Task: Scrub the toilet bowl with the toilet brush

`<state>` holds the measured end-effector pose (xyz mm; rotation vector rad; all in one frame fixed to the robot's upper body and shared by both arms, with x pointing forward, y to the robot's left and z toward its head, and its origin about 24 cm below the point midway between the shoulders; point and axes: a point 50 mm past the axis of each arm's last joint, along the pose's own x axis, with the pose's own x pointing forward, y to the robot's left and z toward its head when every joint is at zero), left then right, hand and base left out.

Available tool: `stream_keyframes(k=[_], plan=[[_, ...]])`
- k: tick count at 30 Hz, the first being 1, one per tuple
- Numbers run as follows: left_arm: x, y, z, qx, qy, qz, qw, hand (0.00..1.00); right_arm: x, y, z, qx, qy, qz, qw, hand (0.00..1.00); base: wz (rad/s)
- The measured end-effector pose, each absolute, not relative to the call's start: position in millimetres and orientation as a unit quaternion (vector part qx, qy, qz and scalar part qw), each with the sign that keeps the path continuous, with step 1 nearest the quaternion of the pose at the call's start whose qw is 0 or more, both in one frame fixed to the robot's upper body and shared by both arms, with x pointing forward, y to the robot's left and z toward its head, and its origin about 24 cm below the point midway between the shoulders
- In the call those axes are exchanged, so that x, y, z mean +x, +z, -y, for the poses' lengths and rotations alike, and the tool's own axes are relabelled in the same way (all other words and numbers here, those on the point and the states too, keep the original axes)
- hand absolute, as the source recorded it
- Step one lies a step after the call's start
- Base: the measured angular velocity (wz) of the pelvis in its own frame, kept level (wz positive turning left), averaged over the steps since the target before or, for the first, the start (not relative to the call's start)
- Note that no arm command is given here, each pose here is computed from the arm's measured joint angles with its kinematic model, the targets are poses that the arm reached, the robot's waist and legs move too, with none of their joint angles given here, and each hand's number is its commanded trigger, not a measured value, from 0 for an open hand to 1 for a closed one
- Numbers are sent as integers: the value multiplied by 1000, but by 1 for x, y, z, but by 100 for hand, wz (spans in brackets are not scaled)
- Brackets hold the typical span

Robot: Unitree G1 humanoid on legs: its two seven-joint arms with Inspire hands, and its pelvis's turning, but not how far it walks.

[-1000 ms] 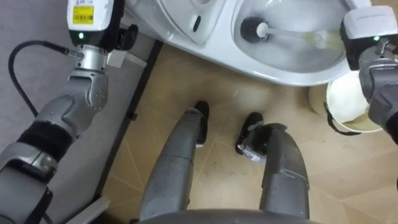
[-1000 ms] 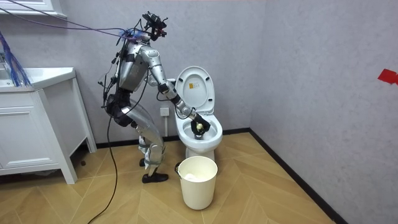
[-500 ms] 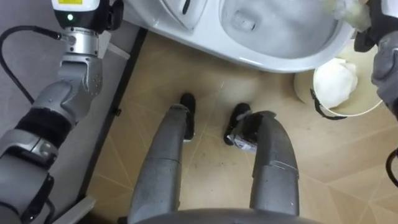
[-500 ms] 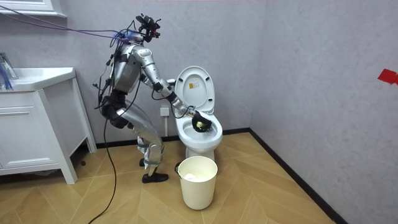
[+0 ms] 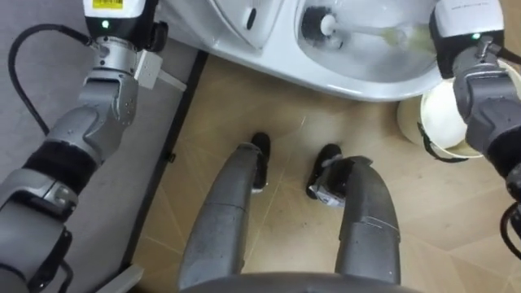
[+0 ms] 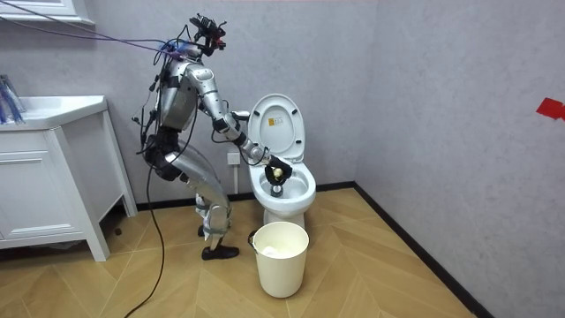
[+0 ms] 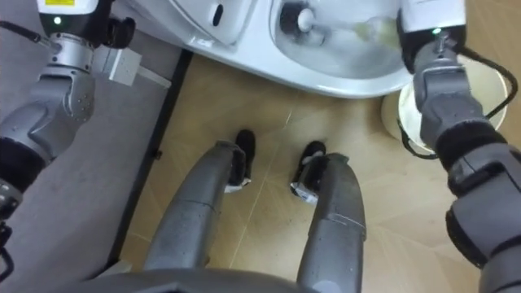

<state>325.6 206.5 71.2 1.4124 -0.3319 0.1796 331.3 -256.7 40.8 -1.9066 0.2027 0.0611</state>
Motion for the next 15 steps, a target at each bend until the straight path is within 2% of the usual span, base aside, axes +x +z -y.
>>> stream_keyframes(k=[4, 9, 15], plan=[[317, 67, -218, 637, 89, 147, 752, 0, 323, 45, 239, -832, 45, -49, 551, 100, -8], [308, 64, -226, 629, 84, 147, 758, 0, 313, 52, 234, -846, 59, -25, 529, 100, 0], [301, 53, -231, 615, 67, 127, 775, 0, 299, 35, 236, -850, 80, -42, 519, 100, -1]])
